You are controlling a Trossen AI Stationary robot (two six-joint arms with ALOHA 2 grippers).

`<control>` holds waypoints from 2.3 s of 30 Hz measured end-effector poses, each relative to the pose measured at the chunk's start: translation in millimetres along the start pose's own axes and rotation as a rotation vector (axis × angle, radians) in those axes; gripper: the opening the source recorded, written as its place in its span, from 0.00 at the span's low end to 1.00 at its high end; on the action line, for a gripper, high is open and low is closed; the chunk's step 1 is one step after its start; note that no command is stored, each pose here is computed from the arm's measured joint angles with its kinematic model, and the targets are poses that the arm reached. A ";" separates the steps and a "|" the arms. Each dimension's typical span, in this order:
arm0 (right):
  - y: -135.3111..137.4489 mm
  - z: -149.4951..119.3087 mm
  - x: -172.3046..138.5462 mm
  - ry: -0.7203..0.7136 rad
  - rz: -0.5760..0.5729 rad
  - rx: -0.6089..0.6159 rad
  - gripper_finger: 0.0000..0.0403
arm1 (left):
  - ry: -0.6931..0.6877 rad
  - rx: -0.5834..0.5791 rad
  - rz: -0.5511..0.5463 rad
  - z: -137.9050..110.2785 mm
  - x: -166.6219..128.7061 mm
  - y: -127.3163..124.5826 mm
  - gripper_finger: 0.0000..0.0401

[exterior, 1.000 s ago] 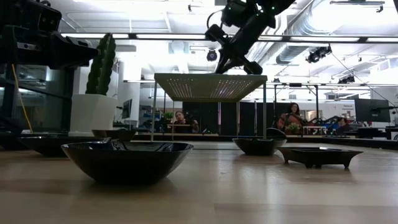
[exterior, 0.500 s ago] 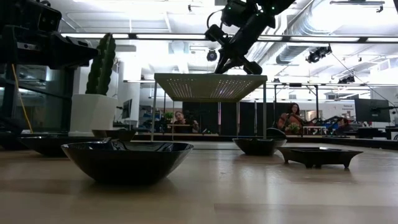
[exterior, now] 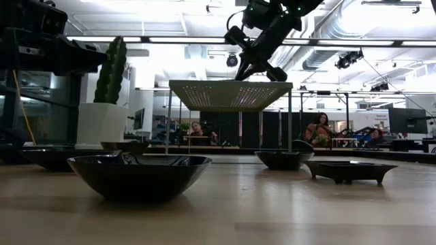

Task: Pick & Place Mini shaped plates
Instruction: Stack the black square plate on top of the black square plate on the shelf, then put the black leaf shaped plate on the shelf

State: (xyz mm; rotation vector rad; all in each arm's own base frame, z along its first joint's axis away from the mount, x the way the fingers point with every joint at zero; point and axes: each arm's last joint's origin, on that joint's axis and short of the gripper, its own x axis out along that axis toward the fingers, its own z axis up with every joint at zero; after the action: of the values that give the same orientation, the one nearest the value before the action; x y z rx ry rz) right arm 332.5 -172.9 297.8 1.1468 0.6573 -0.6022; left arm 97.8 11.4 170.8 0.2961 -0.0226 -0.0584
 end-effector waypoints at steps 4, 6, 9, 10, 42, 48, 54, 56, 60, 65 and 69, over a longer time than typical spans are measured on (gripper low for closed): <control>0.2 -0.2 0.0 0.008 0.006 0.015 0.00 | 0.000 0.000 0.000 0.1 0.0 0.0 0.01; 0.2 -0.2 0.0 0.008 0.006 0.018 0.00 | 0.000 0.000 0.000 0.1 0.0 0.0 0.01; -0.6 0.1 3.1 0.012 0.003 0.027 0.00 | 0.000 0.000 0.000 0.1 0.0 0.0 0.01; -0.7 0.0 4.3 0.020 0.007 0.027 0.00 | 0.000 0.000 0.000 0.0 0.0 0.0 0.01; -1.4 -0.9 9.5 0.039 0.008 0.050 0.23 | 0.000 0.000 -0.001 0.0 0.0 0.0 0.01; 1.4 -4.4 9.8 0.045 0.011 0.038 0.28 | 0.000 0.000 0.000 0.0 0.0 0.0 0.01; 2.6 -7.4 10.3 0.055 0.005 0.030 0.28 | 0.000 0.000 0.000 0.1 0.0 0.0 0.01; 2.8 -9.4 10.5 0.060 -0.004 0.028 0.28 | 0.000 0.000 0.000 0.0 0.0 0.0 0.01; 3.7 -12.5 3.9 0.050 -0.026 0.010 0.28 | 0.000 0.000 0.000 0.1 0.0 0.0 0.01; 6.0 -22.0 -15.6 0.028 -0.085 -0.002 0.28 | 0.000 0.000 0.000 0.1 0.0 0.0 0.01; 7.0 -35.5 -29.1 0.054 -0.144 -0.015 0.28 | 0.000 0.000 0.000 0.0 0.0 0.0 0.01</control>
State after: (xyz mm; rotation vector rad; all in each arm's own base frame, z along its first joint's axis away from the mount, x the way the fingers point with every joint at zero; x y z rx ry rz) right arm 312.4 -134.3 314.0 1.1108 0.7939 -0.6890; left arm 97.8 11.4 170.9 0.2959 -0.0228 -0.0586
